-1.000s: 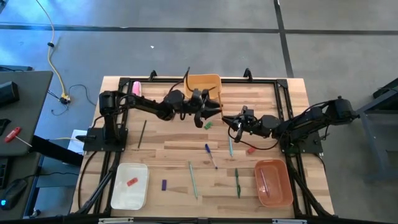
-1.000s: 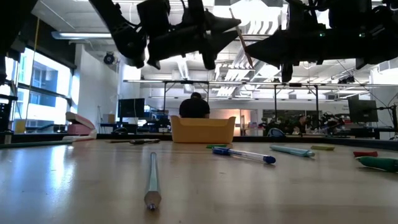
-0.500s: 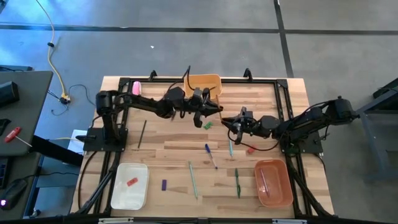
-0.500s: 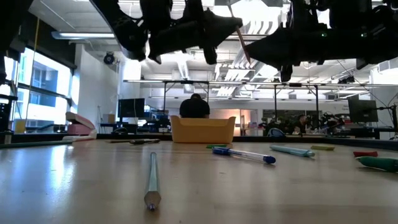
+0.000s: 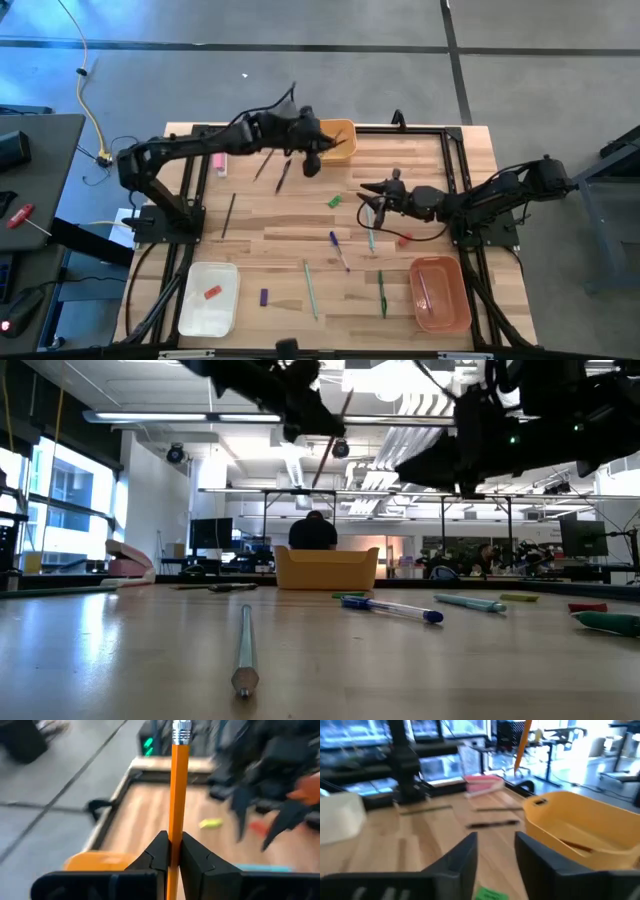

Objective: Sort crayons/erasers/pens/pencils in bins
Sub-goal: Put the yellow pencil into the yellow bin, then put the black pen into the orange bin

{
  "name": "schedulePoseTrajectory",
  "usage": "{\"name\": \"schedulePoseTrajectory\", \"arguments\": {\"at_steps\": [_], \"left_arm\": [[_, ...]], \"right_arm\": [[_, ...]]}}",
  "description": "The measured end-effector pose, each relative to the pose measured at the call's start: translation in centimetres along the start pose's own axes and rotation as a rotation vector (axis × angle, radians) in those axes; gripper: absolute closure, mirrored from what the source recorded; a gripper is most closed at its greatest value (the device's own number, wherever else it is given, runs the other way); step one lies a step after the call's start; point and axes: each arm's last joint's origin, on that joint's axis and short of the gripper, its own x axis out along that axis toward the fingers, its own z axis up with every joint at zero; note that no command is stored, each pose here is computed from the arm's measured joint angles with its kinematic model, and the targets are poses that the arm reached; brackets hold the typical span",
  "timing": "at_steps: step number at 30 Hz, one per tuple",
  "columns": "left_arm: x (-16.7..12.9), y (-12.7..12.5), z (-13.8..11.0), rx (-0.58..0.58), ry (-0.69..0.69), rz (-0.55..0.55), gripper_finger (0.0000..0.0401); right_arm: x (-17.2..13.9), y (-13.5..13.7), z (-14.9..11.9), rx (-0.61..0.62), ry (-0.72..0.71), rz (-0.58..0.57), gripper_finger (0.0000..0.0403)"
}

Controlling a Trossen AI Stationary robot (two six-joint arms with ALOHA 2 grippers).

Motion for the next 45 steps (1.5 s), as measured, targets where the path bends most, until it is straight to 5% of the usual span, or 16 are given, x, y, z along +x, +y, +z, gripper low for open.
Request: {"name": "schedulePoseTrajectory", "arguments": {"at_steps": [7,24,45], "left_arm": [[4.1,2.8,0.1,0.072,0.278,0.091,0.0388],[13.0,10.3,-7.4,0.003,0.596,0.125,0.0388],[15.0,10.6,-10.3,0.03,0.673,0.119,0.0358]], "right_arm": [[0.1,-0.4,-0.5,-0.025,0.054,-0.022,0.0395],[0.1,-0.3,-0.5,-0.043,0.054,-0.019,0.0402],[0.1,-0.3,-0.5,-0.044,0.054,-0.018,0.0403]]}}
